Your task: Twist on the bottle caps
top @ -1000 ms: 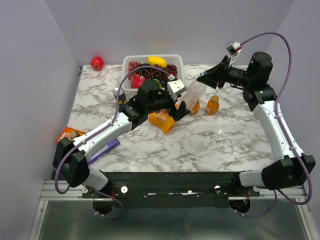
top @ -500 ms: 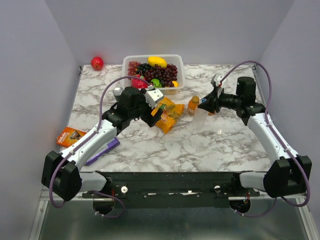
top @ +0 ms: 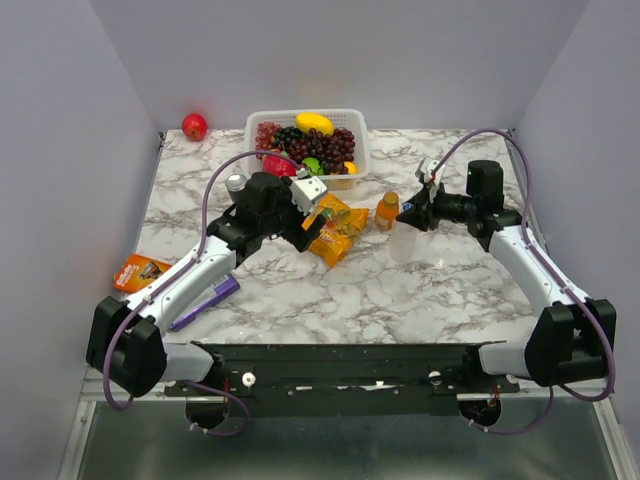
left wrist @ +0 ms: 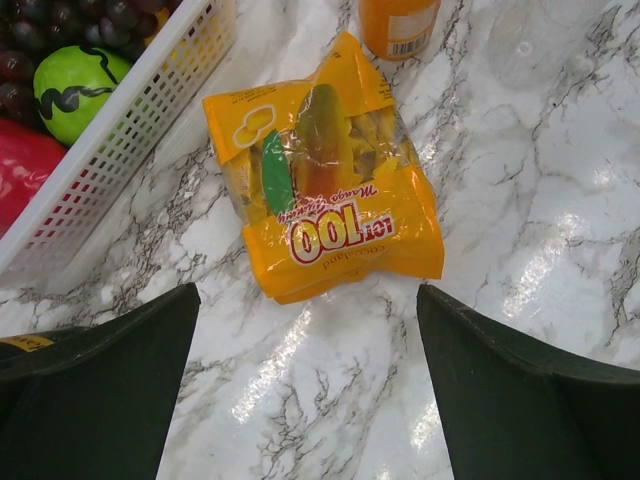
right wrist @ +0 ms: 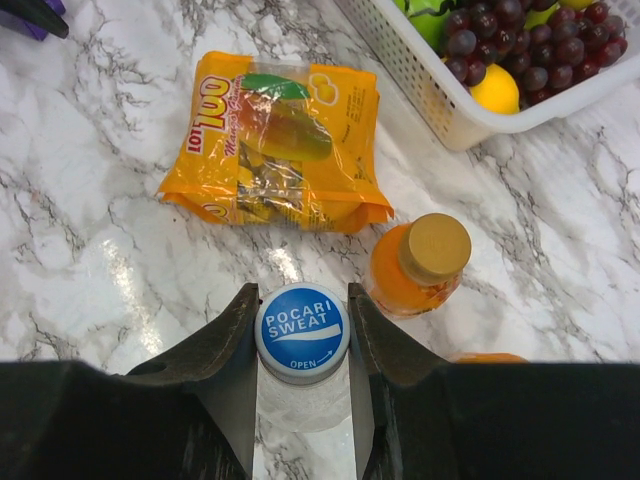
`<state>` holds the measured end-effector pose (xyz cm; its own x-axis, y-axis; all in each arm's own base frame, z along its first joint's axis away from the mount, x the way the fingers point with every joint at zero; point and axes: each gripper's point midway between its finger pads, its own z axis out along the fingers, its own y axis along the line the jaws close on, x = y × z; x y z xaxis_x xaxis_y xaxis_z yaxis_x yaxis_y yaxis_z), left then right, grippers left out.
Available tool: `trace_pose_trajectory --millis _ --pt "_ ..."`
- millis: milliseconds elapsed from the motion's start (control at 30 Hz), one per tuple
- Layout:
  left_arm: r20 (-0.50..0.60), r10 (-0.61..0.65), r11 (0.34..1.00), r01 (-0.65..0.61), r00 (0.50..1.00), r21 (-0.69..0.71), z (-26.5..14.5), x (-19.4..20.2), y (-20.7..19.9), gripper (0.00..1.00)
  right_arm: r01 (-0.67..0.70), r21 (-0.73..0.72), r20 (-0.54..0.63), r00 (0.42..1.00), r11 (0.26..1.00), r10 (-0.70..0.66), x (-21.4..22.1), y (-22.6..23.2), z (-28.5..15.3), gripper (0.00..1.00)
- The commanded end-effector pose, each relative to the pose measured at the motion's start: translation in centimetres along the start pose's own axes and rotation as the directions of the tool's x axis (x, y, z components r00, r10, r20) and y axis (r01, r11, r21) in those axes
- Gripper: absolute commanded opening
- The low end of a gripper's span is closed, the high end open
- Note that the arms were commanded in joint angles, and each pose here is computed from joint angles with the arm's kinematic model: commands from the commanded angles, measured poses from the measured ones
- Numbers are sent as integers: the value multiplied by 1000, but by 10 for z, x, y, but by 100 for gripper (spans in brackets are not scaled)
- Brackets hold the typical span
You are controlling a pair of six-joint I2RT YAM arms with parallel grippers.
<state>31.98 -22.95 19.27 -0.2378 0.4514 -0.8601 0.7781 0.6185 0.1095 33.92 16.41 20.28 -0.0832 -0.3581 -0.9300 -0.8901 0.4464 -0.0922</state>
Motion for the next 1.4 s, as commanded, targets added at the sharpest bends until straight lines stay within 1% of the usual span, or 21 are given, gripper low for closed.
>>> trace_pose_trajectory --millis 0,100,300,333,400,533,633,1133,1367 --pt "-7 6 999 -7 1000 -36 -1 -6 10 99 16 11 1 1000 1000 -16 4 -4 6 21" --pt "-11 5 999 -6 1000 -36 -1 -5 10 99 7 15 3 1000 1000 -7 4 -5 6 24" --pt "-9 6 999 -6 1000 -32 1 -7 11 99 -9 31 -13 1000 999 10 9 -7 7 35" --pt "-11 5 999 -6 1000 -33 2 -7 11 99 -11 37 -15 1000 999 12 10 -8 7 39" --pt "-9 7 999 -7 1000 -34 1 -7 11 99 -15 50 -22 1000 999 16 10 -10 6 42" --pt "-7 7 1000 -7 1000 -26 2 -7 10 99 -14 60 -27 1000 998 16 10 -13 6 51" --pt "-8 5 1000 -6 1000 -24 3 -7 10 99 -6 59 -23 1000 998 8 7 -12 5 55" --pt "9 5 1000 -5 1000 -18 4 -7 8 99 8 72 -21 1000 997 -7 0 -17 3 63" --pt "13 5 1000 -5 1000 -24 3 -6 8 99 11 69 -18 1000 998 -10 -2 -18 3 64"
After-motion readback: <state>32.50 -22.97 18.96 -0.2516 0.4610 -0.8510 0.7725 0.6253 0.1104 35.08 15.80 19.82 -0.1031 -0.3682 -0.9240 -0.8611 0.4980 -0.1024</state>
